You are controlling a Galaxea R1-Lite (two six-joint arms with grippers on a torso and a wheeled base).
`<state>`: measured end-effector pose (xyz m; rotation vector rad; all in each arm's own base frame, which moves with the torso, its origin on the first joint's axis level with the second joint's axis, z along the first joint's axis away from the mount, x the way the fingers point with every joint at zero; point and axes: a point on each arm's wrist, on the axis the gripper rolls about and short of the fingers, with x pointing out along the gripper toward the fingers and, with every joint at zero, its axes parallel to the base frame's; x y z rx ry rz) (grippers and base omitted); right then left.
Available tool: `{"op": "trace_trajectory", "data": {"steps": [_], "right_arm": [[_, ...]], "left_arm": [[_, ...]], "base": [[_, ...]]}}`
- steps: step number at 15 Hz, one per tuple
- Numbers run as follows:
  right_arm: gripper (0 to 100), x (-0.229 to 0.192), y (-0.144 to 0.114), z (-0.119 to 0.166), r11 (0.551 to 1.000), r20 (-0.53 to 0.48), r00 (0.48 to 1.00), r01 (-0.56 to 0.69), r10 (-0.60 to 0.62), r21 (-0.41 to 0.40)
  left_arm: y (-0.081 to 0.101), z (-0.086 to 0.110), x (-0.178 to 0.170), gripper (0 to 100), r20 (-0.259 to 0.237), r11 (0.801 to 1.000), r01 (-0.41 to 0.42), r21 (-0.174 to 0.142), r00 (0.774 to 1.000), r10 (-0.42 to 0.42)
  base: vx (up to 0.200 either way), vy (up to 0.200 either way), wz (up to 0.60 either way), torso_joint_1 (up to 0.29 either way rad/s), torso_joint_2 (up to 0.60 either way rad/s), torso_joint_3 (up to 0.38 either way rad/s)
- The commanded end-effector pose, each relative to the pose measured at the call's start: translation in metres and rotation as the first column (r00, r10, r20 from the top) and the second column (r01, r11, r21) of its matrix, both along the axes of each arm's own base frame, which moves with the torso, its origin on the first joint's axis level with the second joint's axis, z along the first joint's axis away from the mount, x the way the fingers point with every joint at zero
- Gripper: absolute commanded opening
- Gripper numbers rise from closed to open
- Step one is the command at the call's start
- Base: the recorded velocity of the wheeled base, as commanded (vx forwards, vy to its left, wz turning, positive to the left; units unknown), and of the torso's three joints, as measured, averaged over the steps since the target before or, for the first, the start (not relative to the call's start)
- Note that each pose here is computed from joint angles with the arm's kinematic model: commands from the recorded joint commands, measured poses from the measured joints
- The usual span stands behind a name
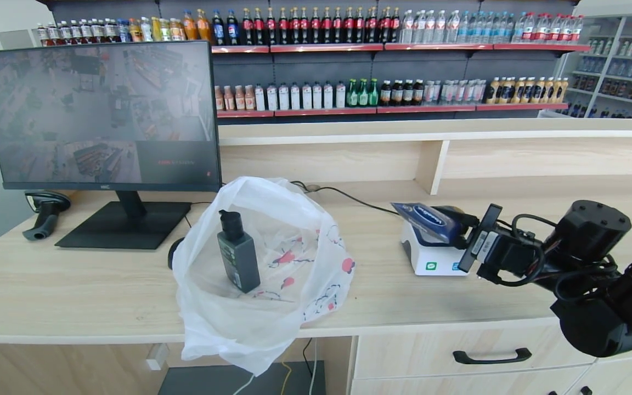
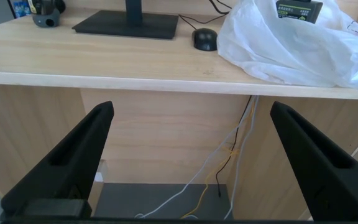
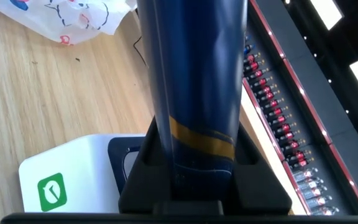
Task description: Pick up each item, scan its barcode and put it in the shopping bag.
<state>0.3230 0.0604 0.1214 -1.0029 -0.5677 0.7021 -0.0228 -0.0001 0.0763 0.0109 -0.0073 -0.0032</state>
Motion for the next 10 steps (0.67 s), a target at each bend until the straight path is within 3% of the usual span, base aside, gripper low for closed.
{"op": "trace_trajectory", "data": {"steps": [1, 5, 10], "right_arm": [[0, -0.002, 0.0, 0.003, 1.0, 0.008, 1.0, -0.002, 0.002, 0.001], [0, -0.004, 0.0, 0.005, 1.0, 0.011, 1.0, -0.003, 0.003, 0.004], [0, -0.019, 0.01, 0.036, 0.994, 0.017, 0.999, -0.045, 0.044, 0.1]], "left_arm": [[0.0, 0.0, 0.0, 100, 0.002, 1.0, 0.0, 0.0, 1.0, 0.0], [0.0, 0.0, 0.0, 100, 0.0, 1.0, 0.0, 0.0, 1.0, 0.0], [0.0, 0.0, 0.0, 100, 0.0, 1.0, -0.002, -0.003, 1.0, 0.002]], "base": [[0.0, 0.0, 0.0, 0.0, 0.0, 0.0], [0.0, 0.0, 0.0, 0.0, 0.0, 0.0], [0.0, 0.0, 0.0, 0.0, 0.0, 0.0]]}}
